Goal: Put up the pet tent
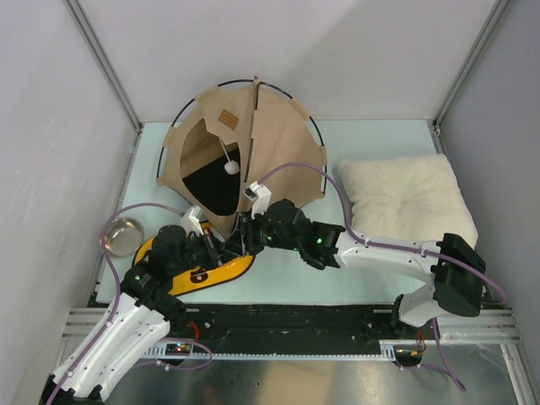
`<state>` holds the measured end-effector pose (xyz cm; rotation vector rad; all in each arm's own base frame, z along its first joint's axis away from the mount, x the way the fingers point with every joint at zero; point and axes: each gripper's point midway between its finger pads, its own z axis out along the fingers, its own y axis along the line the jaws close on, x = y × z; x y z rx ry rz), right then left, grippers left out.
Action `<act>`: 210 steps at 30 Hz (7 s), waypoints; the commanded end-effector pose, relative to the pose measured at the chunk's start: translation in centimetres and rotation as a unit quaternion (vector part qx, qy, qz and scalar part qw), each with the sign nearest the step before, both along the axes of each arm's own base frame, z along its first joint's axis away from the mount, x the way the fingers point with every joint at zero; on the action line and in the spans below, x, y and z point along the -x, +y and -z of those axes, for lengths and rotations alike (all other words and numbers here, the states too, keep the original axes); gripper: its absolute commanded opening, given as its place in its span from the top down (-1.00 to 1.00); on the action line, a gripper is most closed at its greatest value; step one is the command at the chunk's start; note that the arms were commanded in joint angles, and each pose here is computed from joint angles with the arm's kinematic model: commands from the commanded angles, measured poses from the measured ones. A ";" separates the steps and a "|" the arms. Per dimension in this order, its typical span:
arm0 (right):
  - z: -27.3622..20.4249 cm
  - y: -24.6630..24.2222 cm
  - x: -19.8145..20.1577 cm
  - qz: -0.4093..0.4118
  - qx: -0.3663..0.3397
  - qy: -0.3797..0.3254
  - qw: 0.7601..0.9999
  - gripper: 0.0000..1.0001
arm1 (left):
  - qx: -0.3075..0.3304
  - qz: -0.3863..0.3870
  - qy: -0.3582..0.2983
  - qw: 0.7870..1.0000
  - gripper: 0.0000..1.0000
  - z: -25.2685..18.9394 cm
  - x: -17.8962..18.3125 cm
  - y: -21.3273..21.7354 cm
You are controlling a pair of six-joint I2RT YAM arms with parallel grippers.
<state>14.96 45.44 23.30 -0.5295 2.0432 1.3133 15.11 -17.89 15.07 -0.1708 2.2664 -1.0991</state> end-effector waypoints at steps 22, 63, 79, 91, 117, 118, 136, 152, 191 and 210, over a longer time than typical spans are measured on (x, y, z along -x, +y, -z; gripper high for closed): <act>0.0 0.3 -0.9 0.015 -0.003 -0.015 1.000 0.99 | -0.007 0.005 0.029 1.000 1.00 1.3 1.1 0.2; -11.4 -4.6 -11.8 0.178 -0.183 -0.064 0.965 1.00 | -0.059 -0.001 -0.054 0.997 1.00 1.7 -0.2 1.3; -11.6 -5.7 -12.7 0.209 -0.200 -0.013 0.957 1.00 | -0.040 -0.076 -0.168 0.982 1.00 0.0 -3.0 2.7; -11.8 -5.7 -12.3 0.198 -0.203 -0.005 0.959 1.00 | -0.044 -0.082 -0.190 0.977 1.00 0.1 -3.6 2.8; -13.6 -3.8 -11.9 0.169 -0.220 -0.029 0.960 1.00 | -0.060 -0.034 -0.229 0.971 1.00 -2.0 -3.9 1.7; -13.8 -3.6 -12.3 0.170 -0.220 -0.032 0.960 1.00 | -0.060 -0.029 -0.227 0.972 1.00 -1.9 -3.8 1.5; -12.0 -3.5 -15.7 0.207 -0.179 -0.046 0.961 1.00 | -0.088 -0.018 -0.204 0.975 1.00 0.5 -3.1 1.3; -12.0 -4.4 -18.2 0.238 -0.184 -0.041 0.953 1.00 | -0.106 -0.027 -0.191 0.976 1.00 1.8 -3.1 1.9; -13.3 -4.5 -18.3 0.236 -0.205 -0.044 0.949 1.00 | -0.121 -0.020 -0.159 0.980 1.00 3.4 -3.0 1.8; -12.4 -4.8 -19.5 0.263 -0.181 -0.043 0.947 1.00 | -0.123 -0.013 -0.154 0.980 1.00 3.6 -2.9 1.6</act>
